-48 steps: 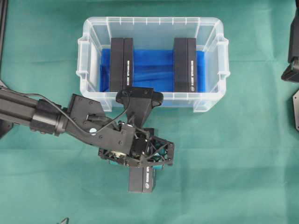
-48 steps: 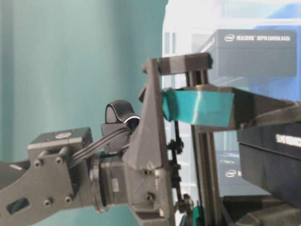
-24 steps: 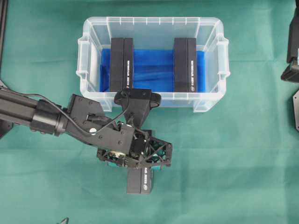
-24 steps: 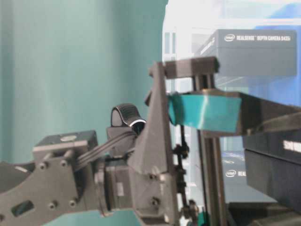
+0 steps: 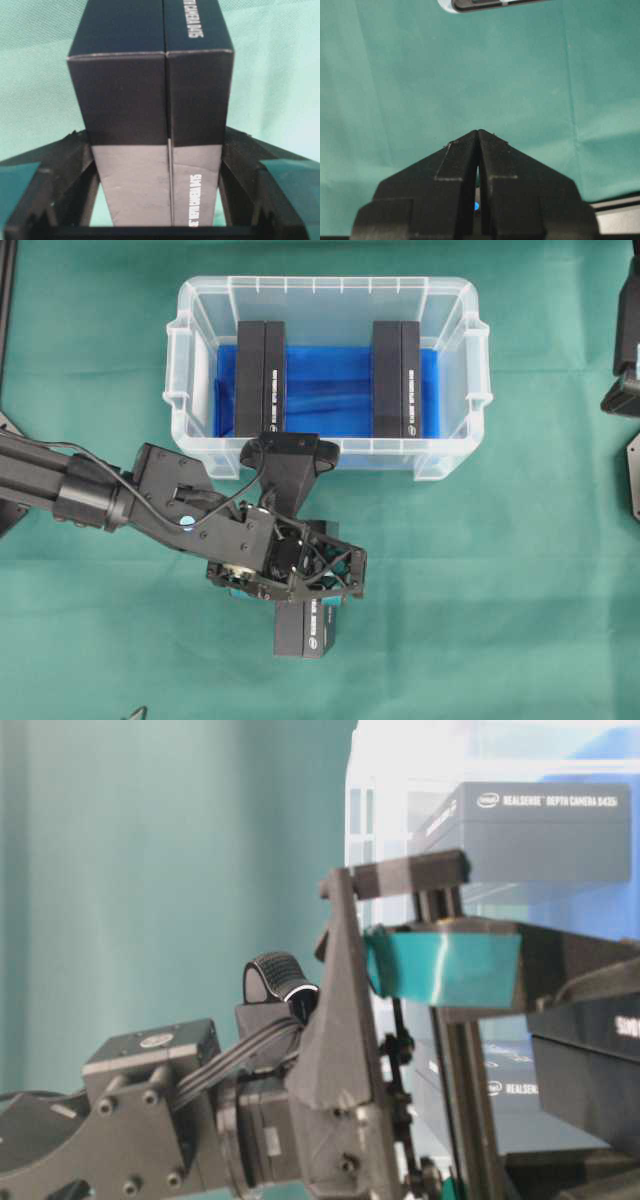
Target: Take the box out of the case with the left arm.
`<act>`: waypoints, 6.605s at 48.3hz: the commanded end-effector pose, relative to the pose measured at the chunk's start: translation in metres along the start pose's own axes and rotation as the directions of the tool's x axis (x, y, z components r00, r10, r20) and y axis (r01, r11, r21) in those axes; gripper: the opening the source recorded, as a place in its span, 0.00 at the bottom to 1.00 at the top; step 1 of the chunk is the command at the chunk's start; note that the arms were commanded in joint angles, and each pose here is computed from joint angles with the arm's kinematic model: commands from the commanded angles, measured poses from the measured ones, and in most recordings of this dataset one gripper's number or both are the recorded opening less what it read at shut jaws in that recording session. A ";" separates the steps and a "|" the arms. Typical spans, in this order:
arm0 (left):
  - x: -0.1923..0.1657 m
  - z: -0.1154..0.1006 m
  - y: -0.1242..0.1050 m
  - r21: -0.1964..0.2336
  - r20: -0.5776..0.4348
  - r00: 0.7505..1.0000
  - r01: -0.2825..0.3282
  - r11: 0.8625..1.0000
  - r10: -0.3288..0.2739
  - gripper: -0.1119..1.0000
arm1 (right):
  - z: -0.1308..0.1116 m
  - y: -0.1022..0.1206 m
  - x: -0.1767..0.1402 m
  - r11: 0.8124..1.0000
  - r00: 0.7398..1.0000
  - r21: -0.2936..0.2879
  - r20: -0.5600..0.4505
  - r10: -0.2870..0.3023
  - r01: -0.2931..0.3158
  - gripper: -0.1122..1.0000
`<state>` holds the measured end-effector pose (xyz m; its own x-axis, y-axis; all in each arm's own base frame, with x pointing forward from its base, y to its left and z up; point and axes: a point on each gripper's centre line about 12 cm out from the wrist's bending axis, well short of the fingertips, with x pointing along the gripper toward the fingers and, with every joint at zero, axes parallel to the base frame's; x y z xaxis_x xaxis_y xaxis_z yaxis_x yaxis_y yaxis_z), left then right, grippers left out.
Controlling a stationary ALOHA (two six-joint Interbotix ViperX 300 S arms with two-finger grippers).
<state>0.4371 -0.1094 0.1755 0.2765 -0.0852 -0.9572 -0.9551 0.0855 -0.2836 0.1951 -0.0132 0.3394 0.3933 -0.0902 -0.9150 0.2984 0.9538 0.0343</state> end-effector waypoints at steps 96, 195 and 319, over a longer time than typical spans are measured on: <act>-0.173 -0.011 0.053 0.098 0.058 0.998 0.023 0.995 -0.029 0.90 | 0.003 0.000 -0.005 1.000 1.000 0.001 0.020 0.004 -0.004 0.10; -0.229 0.140 0.205 0.008 0.192 0.976 -0.108 0.994 0.105 0.90 | 0.002 -0.001 -0.007 1.000 1.000 -0.001 0.026 0.000 0.000 0.10; -0.174 0.172 0.022 0.027 0.163 0.982 -0.101 0.994 0.095 0.90 | 0.002 0.000 -0.006 1.000 1.000 0.001 0.022 0.005 -0.005 0.10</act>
<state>0.3877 0.0777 0.3159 0.1686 0.0776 -0.9826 -0.9804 0.1163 -0.1591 0.1937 -0.0135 0.3411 0.3988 -0.0933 -0.9123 0.2962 0.9546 0.0319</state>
